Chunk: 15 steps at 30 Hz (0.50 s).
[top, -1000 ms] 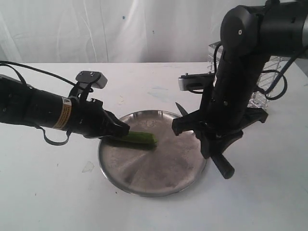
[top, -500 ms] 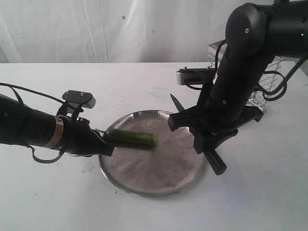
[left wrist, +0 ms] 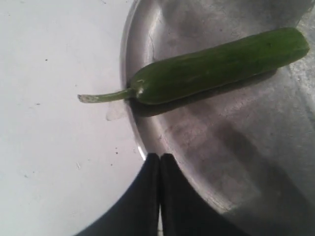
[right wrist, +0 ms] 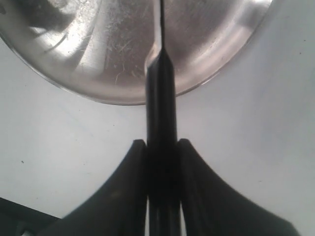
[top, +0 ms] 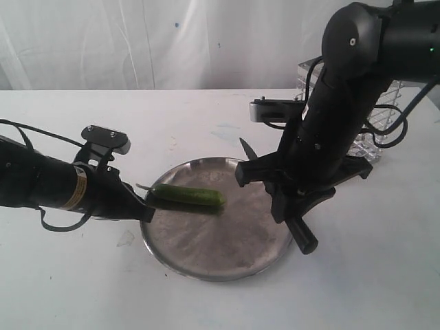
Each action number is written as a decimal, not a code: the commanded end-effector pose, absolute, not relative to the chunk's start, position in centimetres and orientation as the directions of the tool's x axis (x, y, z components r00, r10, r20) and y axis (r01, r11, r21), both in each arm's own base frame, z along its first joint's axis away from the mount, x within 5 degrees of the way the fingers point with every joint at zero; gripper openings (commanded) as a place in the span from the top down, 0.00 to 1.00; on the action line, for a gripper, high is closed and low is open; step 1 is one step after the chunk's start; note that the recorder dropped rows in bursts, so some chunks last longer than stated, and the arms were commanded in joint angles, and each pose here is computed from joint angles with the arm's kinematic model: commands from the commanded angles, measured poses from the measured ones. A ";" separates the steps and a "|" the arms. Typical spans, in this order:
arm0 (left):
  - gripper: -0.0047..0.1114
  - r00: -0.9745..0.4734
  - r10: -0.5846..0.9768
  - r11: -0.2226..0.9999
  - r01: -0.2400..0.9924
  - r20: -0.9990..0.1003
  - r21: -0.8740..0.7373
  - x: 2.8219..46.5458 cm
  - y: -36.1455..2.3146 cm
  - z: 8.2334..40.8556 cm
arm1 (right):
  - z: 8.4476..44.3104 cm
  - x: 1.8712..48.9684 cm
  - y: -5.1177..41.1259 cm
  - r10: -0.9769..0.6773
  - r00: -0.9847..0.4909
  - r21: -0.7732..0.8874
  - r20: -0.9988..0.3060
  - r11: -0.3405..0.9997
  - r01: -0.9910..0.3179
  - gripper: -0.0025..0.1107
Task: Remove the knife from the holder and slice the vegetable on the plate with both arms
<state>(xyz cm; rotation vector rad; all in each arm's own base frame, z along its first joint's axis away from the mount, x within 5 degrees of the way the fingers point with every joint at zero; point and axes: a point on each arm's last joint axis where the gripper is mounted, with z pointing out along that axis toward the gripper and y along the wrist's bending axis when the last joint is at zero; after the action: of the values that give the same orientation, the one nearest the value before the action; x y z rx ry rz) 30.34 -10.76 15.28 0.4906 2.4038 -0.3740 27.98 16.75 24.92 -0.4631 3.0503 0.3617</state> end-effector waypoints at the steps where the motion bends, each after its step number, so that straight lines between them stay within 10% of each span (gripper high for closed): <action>1: 0.96 -0.707 0.260 0.861 0.478 -0.658 -0.175 30.2 -11.3 15.8 | 25.2 27.8 16.6 -0.297 -0.952 0.225 -0.075 0.925 -0.306 0.98; 15: 0.96 -0.730 0.323 0.870 0.480 -0.602 -0.115 30.8 -11.0 12.8 | 25.2 27.5 16.5 -0.303 -0.952 0.226 -0.045 0.925 -0.305 0.98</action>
<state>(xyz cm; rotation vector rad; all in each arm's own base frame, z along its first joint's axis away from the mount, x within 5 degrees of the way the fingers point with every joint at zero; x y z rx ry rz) 30.57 -11.55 13.47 0.5839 2.4278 -0.4438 27.83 16.70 24.91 -0.4679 3.0678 0.3591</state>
